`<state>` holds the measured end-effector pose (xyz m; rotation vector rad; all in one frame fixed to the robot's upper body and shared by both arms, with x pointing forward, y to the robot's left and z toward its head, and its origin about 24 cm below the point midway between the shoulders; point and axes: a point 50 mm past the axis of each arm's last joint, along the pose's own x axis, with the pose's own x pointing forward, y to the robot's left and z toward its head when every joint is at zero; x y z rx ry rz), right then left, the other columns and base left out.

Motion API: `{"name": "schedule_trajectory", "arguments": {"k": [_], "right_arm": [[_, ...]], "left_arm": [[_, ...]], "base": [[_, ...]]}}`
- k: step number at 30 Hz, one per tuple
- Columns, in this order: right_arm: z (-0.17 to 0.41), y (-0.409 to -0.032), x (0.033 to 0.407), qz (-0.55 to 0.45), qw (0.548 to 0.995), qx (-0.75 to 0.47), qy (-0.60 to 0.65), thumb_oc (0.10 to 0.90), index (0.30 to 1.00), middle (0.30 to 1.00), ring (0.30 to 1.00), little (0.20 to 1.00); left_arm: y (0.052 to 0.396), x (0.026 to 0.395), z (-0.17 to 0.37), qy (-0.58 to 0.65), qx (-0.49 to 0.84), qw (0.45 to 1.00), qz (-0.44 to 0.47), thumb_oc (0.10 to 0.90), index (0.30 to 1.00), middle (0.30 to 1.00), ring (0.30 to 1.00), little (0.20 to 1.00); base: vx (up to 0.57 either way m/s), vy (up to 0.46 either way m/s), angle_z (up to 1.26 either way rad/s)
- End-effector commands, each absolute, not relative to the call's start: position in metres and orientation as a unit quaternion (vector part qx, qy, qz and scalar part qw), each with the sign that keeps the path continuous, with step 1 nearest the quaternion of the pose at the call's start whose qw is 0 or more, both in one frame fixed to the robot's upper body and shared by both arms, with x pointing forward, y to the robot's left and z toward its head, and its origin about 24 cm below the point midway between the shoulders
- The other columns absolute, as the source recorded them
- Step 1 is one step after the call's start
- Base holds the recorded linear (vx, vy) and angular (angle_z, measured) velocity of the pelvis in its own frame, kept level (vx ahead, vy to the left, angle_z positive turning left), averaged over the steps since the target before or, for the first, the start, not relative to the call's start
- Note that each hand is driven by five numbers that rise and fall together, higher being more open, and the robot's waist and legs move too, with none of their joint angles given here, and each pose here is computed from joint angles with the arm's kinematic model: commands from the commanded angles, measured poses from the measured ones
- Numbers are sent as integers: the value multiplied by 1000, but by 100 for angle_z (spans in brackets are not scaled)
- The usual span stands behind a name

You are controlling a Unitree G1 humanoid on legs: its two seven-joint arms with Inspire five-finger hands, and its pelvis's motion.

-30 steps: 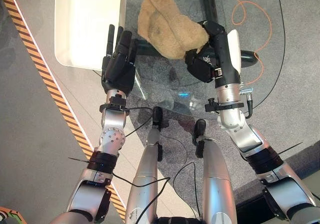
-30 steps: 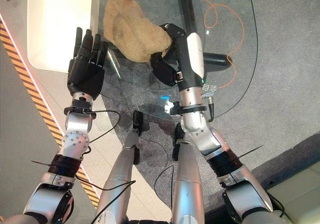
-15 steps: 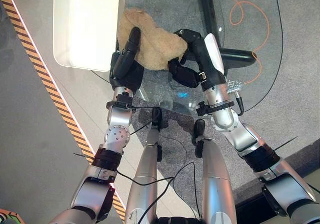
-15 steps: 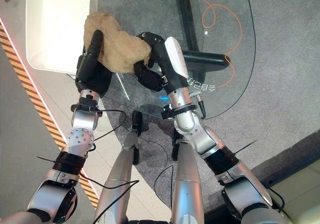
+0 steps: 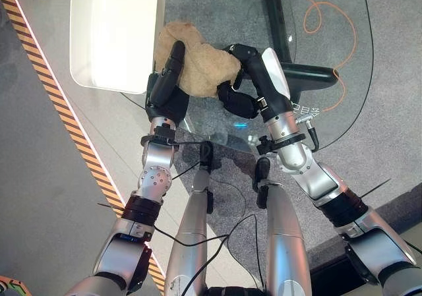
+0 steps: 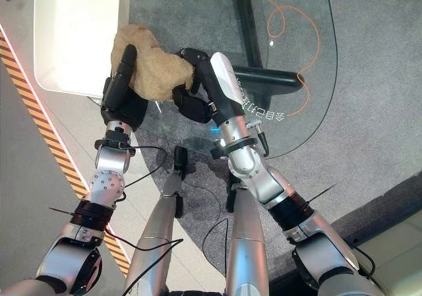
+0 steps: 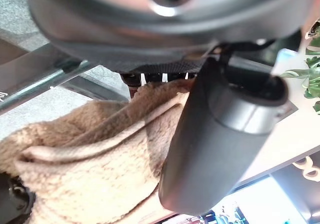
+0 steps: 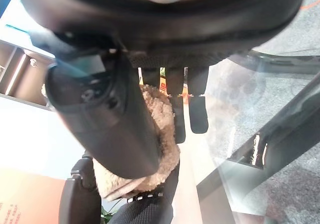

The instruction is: Wipe the table with a cloth and put it in the basket.

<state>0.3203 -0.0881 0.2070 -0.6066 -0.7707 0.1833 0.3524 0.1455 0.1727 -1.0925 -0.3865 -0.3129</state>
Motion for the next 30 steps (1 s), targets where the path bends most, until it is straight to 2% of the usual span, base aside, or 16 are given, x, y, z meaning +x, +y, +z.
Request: {"name": "schedule_trajectory", "arguments": {"k": [1,29,30], "right_arm": [[286,-43,275,147,794,-191,-558,100,300,300,300,200],[286,-47,279,135,800,-198,-550,100,300,300,300,200],[286,-47,280,134,801,-197,-549,122,319,319,319,222]], "left_arm": [[129,349,229,-280,-457,807,-247,100,300,300,300,200],[133,347,235,-306,-461,794,-250,100,300,300,300,200],[134,347,235,-310,-464,792,-248,100,300,300,300,200]], "base": [[0,0,0],[0,0,0],[0,0,0]]}}
